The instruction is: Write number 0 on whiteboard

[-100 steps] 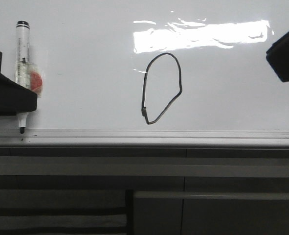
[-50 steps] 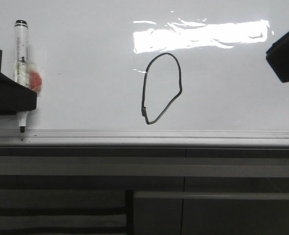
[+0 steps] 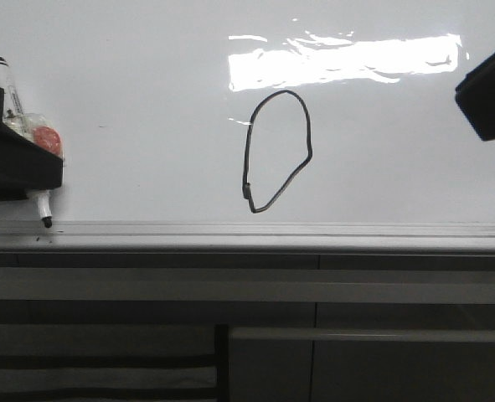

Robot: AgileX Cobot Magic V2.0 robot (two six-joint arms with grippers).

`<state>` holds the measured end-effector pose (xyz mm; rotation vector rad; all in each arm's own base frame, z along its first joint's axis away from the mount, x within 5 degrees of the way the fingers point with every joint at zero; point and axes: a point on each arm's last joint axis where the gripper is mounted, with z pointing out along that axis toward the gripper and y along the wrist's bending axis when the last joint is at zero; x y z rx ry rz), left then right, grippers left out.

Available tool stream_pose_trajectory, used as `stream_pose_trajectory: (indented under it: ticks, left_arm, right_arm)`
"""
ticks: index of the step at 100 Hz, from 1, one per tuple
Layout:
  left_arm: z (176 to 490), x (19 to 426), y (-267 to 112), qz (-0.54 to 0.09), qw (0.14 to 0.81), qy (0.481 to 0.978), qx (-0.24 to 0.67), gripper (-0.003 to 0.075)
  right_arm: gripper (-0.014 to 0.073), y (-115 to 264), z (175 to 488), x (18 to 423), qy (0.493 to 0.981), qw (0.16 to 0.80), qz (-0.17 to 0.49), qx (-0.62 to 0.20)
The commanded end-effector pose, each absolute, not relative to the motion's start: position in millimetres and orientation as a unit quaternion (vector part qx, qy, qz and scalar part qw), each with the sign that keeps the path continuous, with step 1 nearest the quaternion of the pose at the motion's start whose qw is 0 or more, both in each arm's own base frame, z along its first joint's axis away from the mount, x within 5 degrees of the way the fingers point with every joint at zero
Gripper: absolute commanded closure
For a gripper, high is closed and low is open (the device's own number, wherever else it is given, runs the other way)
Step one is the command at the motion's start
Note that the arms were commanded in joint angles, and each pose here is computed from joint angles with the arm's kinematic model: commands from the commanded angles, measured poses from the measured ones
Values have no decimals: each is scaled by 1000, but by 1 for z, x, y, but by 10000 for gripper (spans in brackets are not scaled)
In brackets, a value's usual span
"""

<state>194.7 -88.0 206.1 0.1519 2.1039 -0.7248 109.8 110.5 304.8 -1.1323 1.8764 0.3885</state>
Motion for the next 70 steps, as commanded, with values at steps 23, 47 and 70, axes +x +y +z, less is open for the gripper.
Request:
stream_pose_trajectory:
  ticks: [23,47,70]
  left_arm:
    - [219,200,-89,-308,459,832,47,447]
    - [224,196,-93,-327,468,817,76,411]
    - [237,185,-92,-310,493,802,132,414]
  right_arm:
    - [664,112,319,112,740,480,165,-441]
    - [664,110,322,110,735,491,166,-438]
    - [663,96,338,96,703,547,167,-423]
